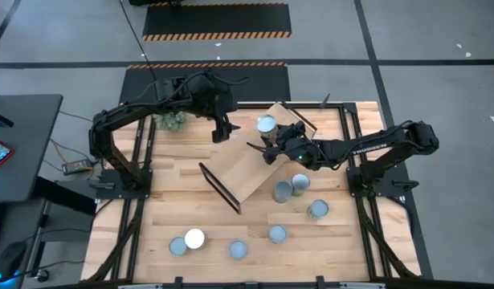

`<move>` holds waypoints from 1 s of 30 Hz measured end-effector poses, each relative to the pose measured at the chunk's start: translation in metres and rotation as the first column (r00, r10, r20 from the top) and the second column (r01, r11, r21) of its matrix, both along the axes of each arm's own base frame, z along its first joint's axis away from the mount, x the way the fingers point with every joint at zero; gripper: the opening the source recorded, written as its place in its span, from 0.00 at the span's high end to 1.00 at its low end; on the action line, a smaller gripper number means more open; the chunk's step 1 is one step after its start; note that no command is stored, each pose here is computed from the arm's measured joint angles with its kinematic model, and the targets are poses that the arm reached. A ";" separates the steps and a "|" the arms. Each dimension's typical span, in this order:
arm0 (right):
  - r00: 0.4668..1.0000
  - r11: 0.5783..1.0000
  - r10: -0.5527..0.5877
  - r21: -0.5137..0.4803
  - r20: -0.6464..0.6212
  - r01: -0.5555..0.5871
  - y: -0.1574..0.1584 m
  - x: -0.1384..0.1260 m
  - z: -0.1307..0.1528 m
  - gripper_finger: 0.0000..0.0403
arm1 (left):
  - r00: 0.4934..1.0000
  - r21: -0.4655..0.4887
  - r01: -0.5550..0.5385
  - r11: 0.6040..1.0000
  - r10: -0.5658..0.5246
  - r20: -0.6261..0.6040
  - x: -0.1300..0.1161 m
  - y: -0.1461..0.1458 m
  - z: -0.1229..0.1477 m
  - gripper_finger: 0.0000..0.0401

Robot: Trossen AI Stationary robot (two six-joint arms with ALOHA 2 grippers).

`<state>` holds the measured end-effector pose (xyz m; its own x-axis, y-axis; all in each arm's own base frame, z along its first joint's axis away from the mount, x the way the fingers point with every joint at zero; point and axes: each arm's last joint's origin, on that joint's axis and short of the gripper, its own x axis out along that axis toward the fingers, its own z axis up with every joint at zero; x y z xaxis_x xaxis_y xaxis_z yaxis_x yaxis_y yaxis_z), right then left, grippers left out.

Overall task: Pick and place cans onto a shelf
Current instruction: Put the canned peaches on the shelf

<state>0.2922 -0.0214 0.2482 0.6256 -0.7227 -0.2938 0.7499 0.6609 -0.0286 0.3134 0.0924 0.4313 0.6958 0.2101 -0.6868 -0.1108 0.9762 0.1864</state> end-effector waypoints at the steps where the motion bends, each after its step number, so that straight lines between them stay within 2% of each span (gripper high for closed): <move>1: 1.000 1.000 -0.011 0.004 0.009 0.011 -0.002 -0.002 -0.002 0.21 | 1.000 -0.006 0.002 1.000 -0.002 0.002 -0.001 0.001 0.000 0.14; 6: 0.997 0.998 -0.056 0.008 0.045 0.056 -0.014 -0.010 -0.010 0.20 | 1.000 -0.030 0.016 0.999 -0.016 0.001 -0.001 0.004 -0.001 0.20; 11: 0.996 0.999 -0.035 0.025 0.085 0.033 -0.031 -0.012 -0.017 0.20 | 0.999 -0.015 0.018 1.000 -0.018 0.047 0.002 0.005 0.002 0.24; 18: 0.993 0.996 -0.092 0.024 0.073 0.091 -0.051 -0.016 -0.022 0.19 | 0.999 -0.013 -0.005 1.000 0.006 0.053 0.002 0.008 0.003 0.28; 30: 1.000 0.999 -0.008 0.041 0.028 0.007 -0.070 -0.019 -0.025 0.08 | 0.999 0.013 0.016 1.000 -0.016 0.044 0.002 0.008 0.003 0.28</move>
<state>0.2729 -0.0912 0.2234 0.6284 -0.7155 -0.3054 0.7553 0.6551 0.0193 0.3152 0.1007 0.4339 0.7290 0.2068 -0.6526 -0.1034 0.9756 0.1937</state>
